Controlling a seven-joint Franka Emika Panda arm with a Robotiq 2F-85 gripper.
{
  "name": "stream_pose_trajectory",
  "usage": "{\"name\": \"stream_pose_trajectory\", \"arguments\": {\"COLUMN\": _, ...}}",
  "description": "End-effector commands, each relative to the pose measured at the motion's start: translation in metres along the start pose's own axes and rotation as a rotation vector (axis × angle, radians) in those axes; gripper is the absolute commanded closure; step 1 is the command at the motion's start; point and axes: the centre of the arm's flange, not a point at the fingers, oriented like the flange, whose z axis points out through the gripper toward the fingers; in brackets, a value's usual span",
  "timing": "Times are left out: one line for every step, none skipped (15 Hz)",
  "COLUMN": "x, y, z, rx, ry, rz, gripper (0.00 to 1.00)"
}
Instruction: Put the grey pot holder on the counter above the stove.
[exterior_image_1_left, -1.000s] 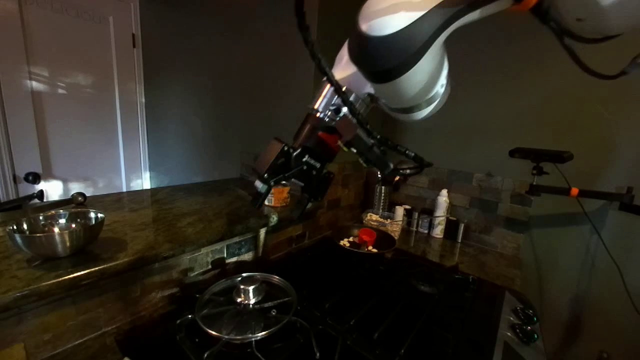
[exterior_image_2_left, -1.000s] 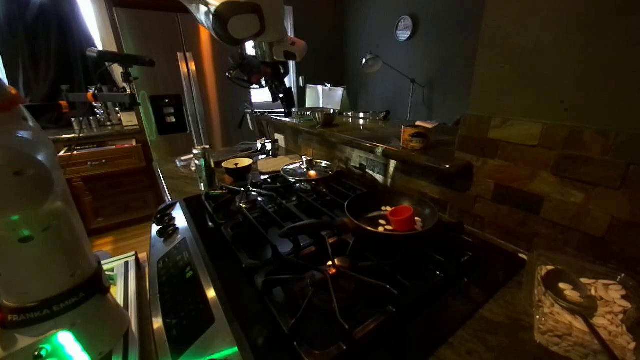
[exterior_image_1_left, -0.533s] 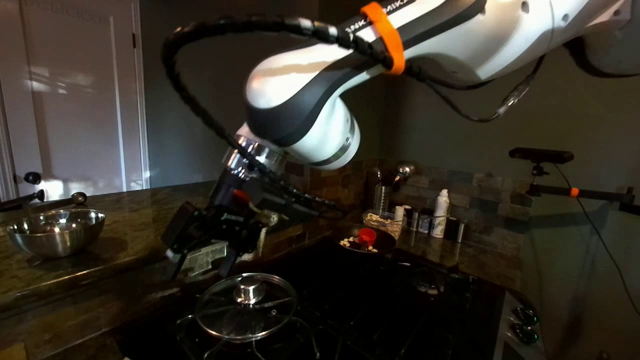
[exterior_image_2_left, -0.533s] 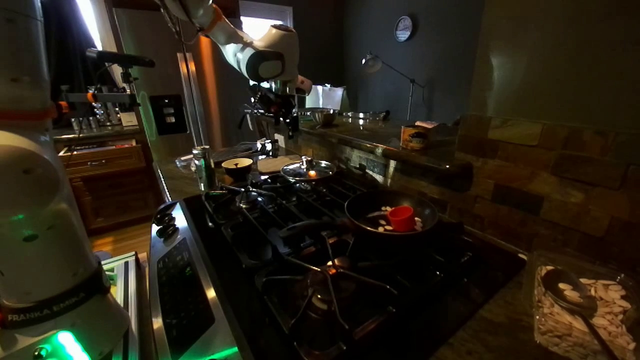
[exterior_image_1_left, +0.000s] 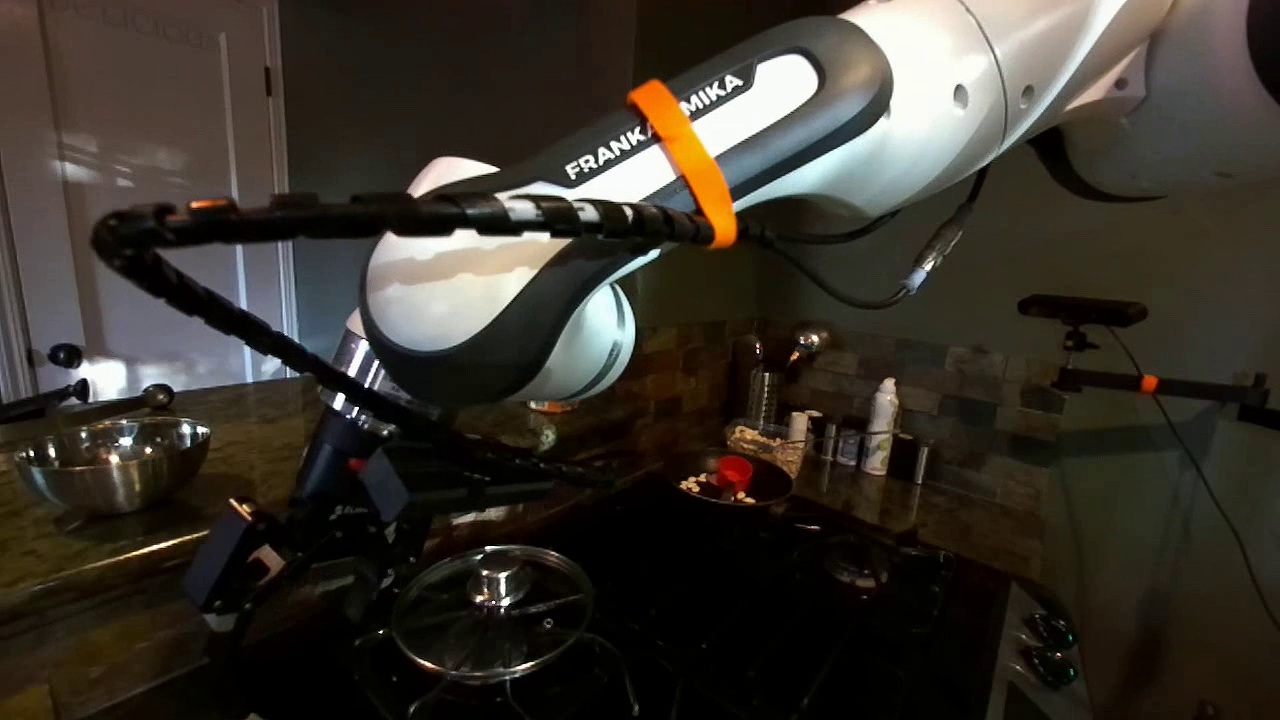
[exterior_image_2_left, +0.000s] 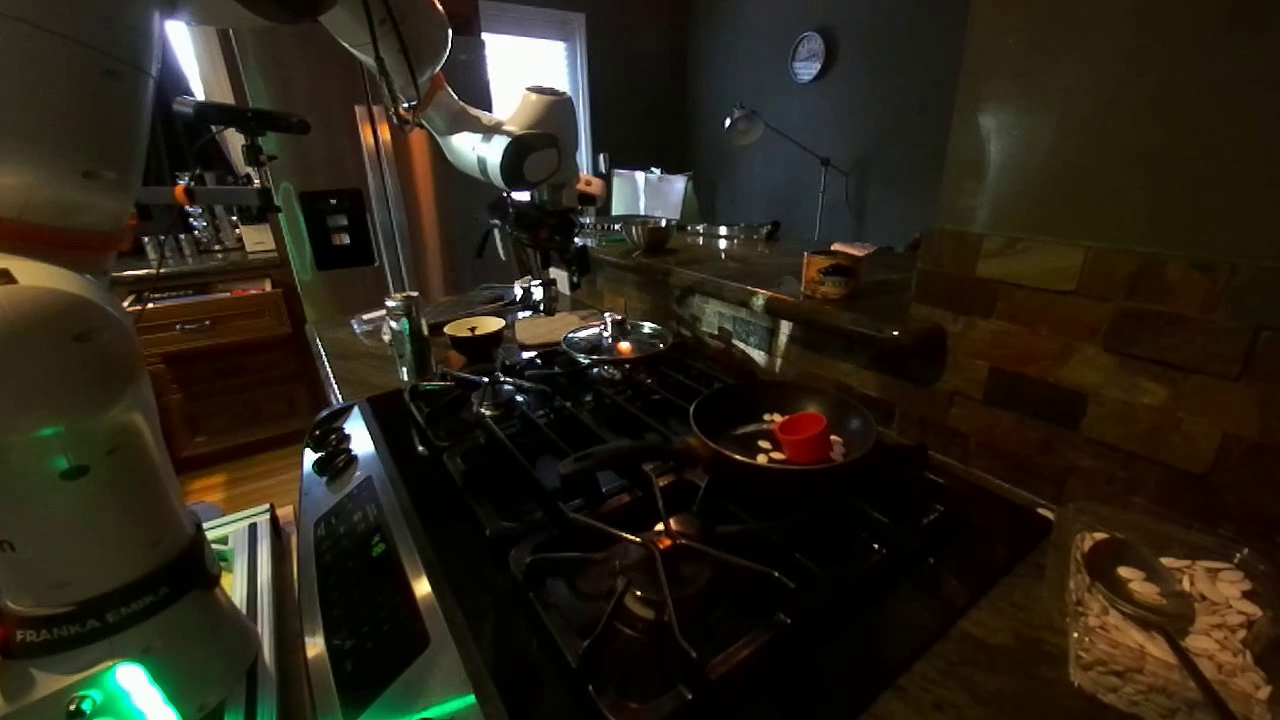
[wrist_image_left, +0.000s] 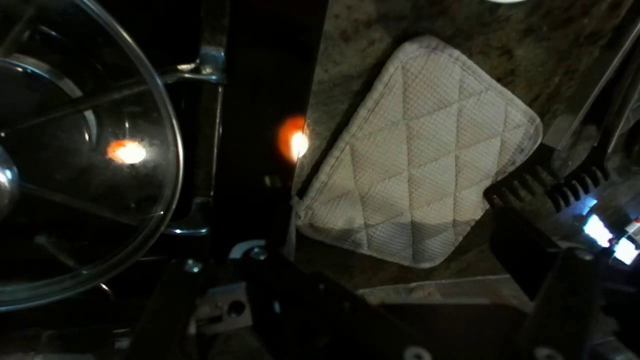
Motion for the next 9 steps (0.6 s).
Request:
{"name": "stream_pose_trajectory", "arguments": {"x": 0.006, "y": -0.001, "z": 0.028, "rx": 0.020, "ry": 0.078, "rz": 0.097, "gripper": 0.00}}
{"name": "stream_pose_trajectory", "arguments": {"x": 0.008, "y": 0.000, "z": 0.038, "rx": 0.021, "ry": 0.098, "rz": 0.126, "gripper": 0.00}}
{"name": "stream_pose_trajectory", "arguments": {"x": 0.009, "y": -0.001, "z": 0.050, "rx": 0.027, "ry": 0.113, "rz": 0.146, "gripper": 0.00}}
{"name": "stream_pose_trajectory", "arguments": {"x": 0.008, "y": -0.001, "z": 0.060, "rx": 0.024, "ry": 0.110, "rz": 0.169, "gripper": 0.00}}
{"name": "stream_pose_trajectory", "arguments": {"x": 0.006, "y": -0.001, "z": 0.071, "rx": 0.030, "ry": 0.098, "rz": 0.189, "gripper": 0.00}}
{"name": "stream_pose_trajectory", "arguments": {"x": 0.003, "y": -0.002, "z": 0.080, "rx": 0.029, "ry": 0.092, "rz": 0.198, "gripper": 0.00}}
{"name": "stream_pose_trajectory", "arguments": {"x": 0.001, "y": -0.004, "z": 0.091, "rx": 0.033, "ry": 0.104, "rz": 0.195, "gripper": 0.00}}
{"name": "stream_pose_trajectory", "arguments": {"x": 0.000, "y": -0.007, "z": 0.100, "rx": 0.027, "ry": 0.111, "rz": 0.197, "gripper": 0.00}}
{"name": "stream_pose_trajectory", "arguments": {"x": 0.001, "y": -0.011, "z": 0.109, "rx": 0.023, "ry": 0.118, "rz": 0.191, "gripper": 0.00}}
